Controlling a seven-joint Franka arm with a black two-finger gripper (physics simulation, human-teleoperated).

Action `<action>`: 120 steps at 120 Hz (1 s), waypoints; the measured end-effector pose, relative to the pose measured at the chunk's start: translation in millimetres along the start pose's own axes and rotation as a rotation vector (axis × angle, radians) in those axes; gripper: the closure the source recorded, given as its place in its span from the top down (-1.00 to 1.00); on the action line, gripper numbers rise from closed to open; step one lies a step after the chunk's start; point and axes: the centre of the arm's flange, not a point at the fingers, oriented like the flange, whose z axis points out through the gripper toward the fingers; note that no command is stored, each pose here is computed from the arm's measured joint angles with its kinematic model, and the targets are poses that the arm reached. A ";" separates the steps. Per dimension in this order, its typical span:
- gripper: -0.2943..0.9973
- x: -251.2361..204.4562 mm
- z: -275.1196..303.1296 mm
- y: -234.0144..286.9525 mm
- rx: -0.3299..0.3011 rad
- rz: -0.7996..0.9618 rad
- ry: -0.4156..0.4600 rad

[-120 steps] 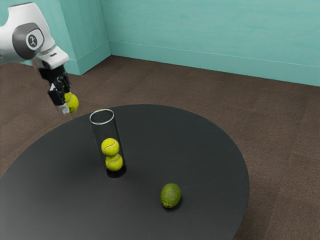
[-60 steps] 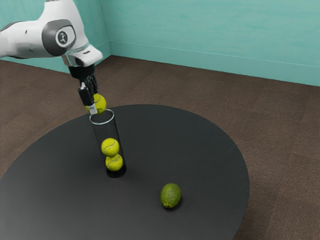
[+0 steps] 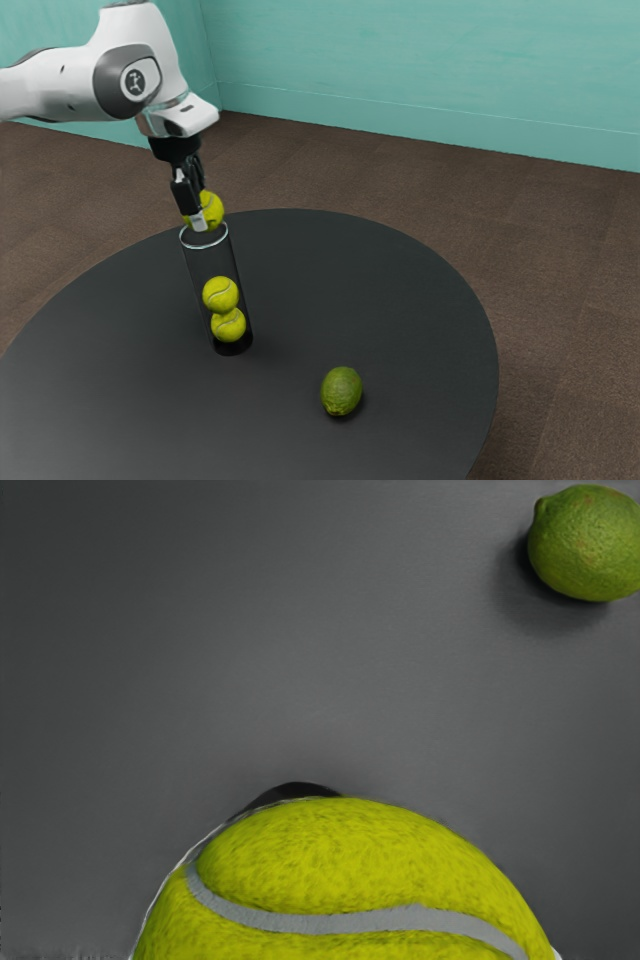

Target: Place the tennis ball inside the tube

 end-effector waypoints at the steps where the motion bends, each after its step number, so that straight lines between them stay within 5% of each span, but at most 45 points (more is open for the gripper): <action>1: -0.14 -0.6 -0.2 -0.3 0.000 -0.002 0.000; 35: -0.13 -8.5 4.4 -4.4 -0.005 -0.043 -0.005; 74: 0.35 -6.2 6.0 -1.4 -0.019 -0.052 -0.007; 120: 0.51 -10.2 -55.6 7.3 0.018 -0.247 -0.035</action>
